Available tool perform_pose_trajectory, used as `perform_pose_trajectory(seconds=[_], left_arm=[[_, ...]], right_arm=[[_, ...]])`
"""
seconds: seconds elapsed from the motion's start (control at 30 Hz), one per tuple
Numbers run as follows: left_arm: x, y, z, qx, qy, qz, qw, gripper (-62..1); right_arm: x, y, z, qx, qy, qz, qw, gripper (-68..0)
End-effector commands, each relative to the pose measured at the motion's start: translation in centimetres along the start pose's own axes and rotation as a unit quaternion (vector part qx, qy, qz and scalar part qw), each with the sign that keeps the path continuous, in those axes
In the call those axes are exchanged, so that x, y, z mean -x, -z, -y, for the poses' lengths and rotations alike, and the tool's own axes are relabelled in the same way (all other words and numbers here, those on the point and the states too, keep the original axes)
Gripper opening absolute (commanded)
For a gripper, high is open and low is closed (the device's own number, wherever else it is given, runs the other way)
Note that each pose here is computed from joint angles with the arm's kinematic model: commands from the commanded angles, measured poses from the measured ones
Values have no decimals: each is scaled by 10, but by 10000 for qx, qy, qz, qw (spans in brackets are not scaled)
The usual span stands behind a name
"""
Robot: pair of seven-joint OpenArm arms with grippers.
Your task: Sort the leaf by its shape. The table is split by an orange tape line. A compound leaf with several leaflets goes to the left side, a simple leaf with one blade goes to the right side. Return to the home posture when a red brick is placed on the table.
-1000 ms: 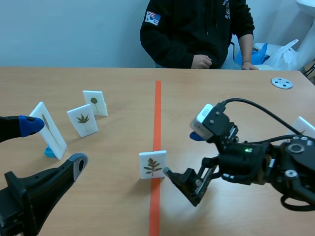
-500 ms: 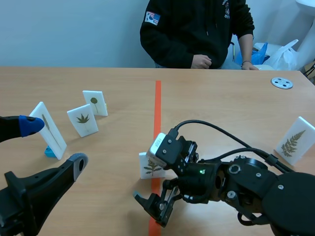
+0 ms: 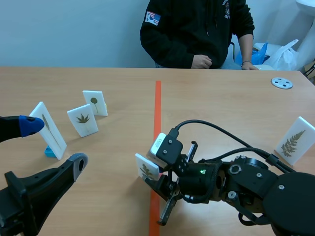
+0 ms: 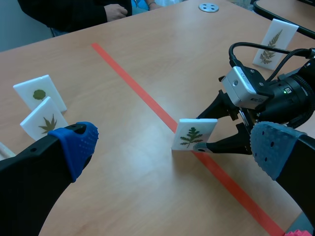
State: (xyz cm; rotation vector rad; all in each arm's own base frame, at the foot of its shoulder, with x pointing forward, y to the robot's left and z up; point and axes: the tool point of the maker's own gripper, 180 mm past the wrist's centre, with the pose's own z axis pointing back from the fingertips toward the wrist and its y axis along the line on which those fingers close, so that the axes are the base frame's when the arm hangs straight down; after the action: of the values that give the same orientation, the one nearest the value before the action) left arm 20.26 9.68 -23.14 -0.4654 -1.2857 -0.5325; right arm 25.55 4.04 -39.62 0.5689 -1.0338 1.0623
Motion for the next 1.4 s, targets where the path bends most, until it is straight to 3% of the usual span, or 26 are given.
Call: perform_pose_trajectory(seconds=[0.0,0.13,0.27,0.43,0.53,0.73,0.87,1.0,1.17,1.37], left_arm=[[-8,1,2,13,-8,137,9999,14],[-8,1,2,13,-8,137,9999,14],[-8,1,2,13,-8,137,9999,14],[-8,1,2,13,-8,137,9999,14],[-8,1,2,13,-8,137,9999,14],[-8,1,2,12,-10,138,9999,14],[-8,1,2,13,-8,135,9999,14],[-8,1,2,13,-8,135,9999,14],[-8,1,2,13,-8,135,9999,14],[-8,1,2,13,-8,135,9999,14]], right_arm=[[-14,-1,10,91,-92,208,9997,-582],[-14,-2,10,93,-98,208,9997,-662],[-21,-6,18,184,-146,313,9992,-660],[-45,-22,35,363,-235,592,9973,-660],[-56,-36,47,576,-121,679,9960,-660],[-67,-71,73,1212,376,801,9887,-660],[-66,-96,86,1608,734,868,9804,-660],[-54,-121,96,2003,889,734,9729,-660],[-31,-153,111,2533,1508,683,9531,-660],[-6,-183,131,3172,1880,586,9277,-660]])
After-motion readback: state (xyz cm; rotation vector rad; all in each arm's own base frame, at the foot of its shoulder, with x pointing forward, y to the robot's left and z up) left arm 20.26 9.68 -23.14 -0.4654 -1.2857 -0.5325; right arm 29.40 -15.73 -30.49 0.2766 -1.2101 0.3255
